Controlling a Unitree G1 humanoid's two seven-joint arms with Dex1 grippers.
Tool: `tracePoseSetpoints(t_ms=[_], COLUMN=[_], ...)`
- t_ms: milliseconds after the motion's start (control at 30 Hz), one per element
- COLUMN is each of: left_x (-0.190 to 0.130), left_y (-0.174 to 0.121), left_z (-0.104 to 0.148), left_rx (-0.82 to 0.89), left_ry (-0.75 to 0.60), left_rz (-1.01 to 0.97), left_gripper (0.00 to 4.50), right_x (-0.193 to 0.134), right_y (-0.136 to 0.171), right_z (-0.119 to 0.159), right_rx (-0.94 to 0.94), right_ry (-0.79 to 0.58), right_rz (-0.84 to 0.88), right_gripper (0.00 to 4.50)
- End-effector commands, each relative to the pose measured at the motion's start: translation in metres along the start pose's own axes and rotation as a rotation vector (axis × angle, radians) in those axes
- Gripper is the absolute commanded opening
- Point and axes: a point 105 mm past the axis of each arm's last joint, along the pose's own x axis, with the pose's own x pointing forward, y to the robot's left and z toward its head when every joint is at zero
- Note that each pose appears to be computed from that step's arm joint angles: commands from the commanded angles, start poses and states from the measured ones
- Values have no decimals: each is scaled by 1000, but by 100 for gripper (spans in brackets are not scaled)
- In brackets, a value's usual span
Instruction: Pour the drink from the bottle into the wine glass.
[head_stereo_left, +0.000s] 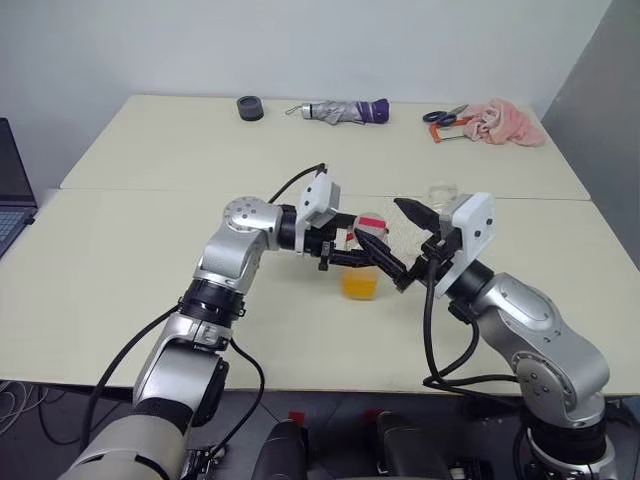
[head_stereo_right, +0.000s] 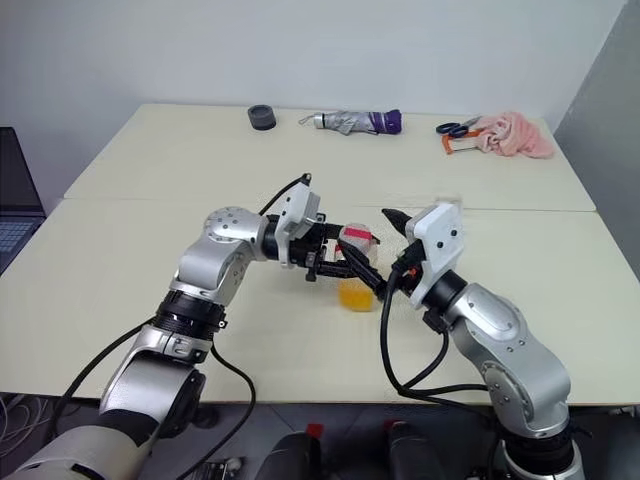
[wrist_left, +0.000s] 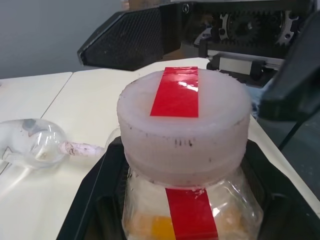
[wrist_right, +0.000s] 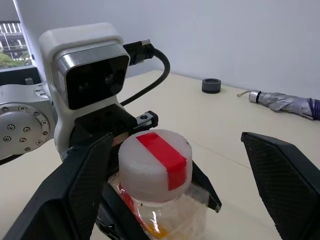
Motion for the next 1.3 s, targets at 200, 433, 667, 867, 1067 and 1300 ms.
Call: tracePoseSetpoints(t_ms=[200, 433, 667, 867, 1067, 1300], left_x=[3, 2, 0, -1, -1, -3], left_y=[2, 2, 0, -4, -6, -8], left_z=[15, 14, 14, 17, 22, 21], left_rx=[64, 63, 59, 65, 80, 76], left_ry=[-20, -15, -13, -8, -6, -1], left_rz=[-19, -17, -21, -58, -84, -70], left_gripper=[218, 218, 218, 218, 218, 218], right_x=[7, 8, 9, 3, 20, 19], right_y=[3, 2, 16, 24, -13, -24], right_z=[6, 3, -2, -9, -4, 5], right_rx=[-25, -17, 13, -73, -66, -49], right_ry=[-38, -40, -42, 78, 189, 167], right_rz=[-21, -17, 126, 607, 779, 746], right_gripper=[437, 308, 188, 188, 188, 314])
